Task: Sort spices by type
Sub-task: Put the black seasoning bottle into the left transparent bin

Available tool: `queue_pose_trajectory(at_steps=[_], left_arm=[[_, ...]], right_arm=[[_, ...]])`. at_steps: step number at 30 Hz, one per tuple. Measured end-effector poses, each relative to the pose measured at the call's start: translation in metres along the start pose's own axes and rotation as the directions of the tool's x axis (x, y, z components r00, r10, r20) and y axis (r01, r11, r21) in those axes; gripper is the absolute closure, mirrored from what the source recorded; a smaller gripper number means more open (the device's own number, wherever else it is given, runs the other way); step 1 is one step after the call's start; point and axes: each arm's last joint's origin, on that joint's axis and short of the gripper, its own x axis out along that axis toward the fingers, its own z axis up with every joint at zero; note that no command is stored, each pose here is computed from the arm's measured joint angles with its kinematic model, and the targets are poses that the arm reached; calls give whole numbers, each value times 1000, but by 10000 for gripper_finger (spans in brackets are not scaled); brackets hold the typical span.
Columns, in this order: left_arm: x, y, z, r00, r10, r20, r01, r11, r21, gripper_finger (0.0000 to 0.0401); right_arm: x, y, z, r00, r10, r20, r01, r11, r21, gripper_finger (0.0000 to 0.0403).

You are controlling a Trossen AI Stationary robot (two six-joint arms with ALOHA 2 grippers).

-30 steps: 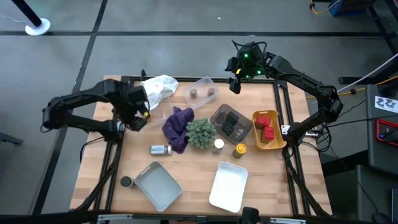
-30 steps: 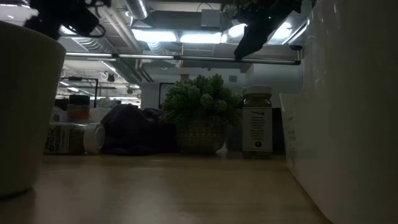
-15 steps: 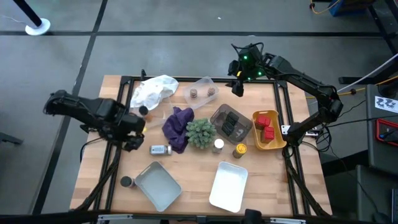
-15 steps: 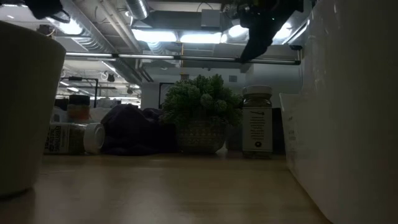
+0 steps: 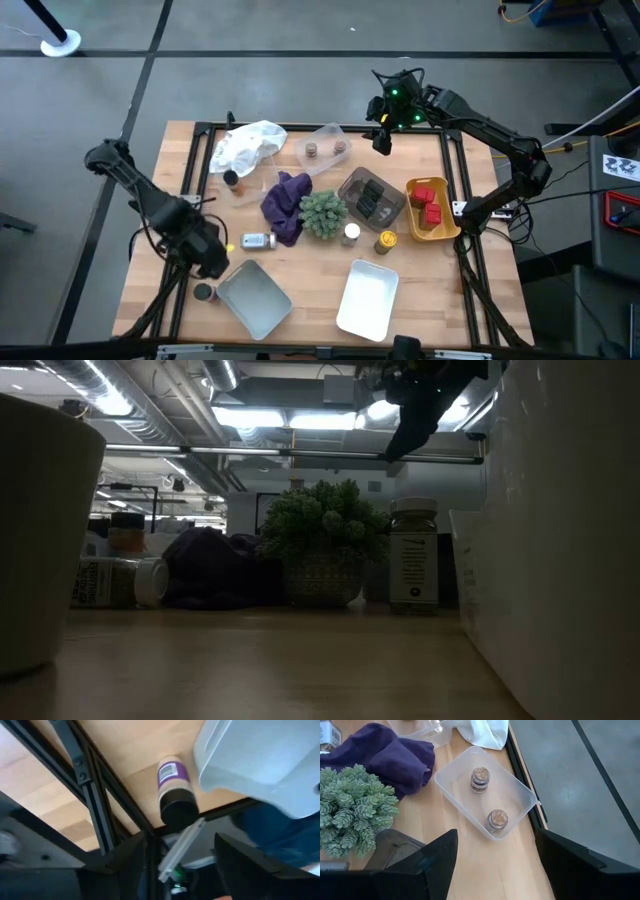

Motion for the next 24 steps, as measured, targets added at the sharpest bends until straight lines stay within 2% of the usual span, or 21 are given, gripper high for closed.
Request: queue_pose_trajectory(at_steps=[5,11,24], left_arm=[[21,-9,-12,996,84,8,-84,992,97,180],[41,-18,-24,993,121,11,-121,979,163,180],[63,-24,-32,980,196,37,-199,963,182,180]], right_arm=[[0,0,0,1000,0,-1,0,1000,0,136],[0,0,0,1000,0,-1,0,1000,1,136],[0,0,0,1000,1,-1,-1,1000,2,136]])
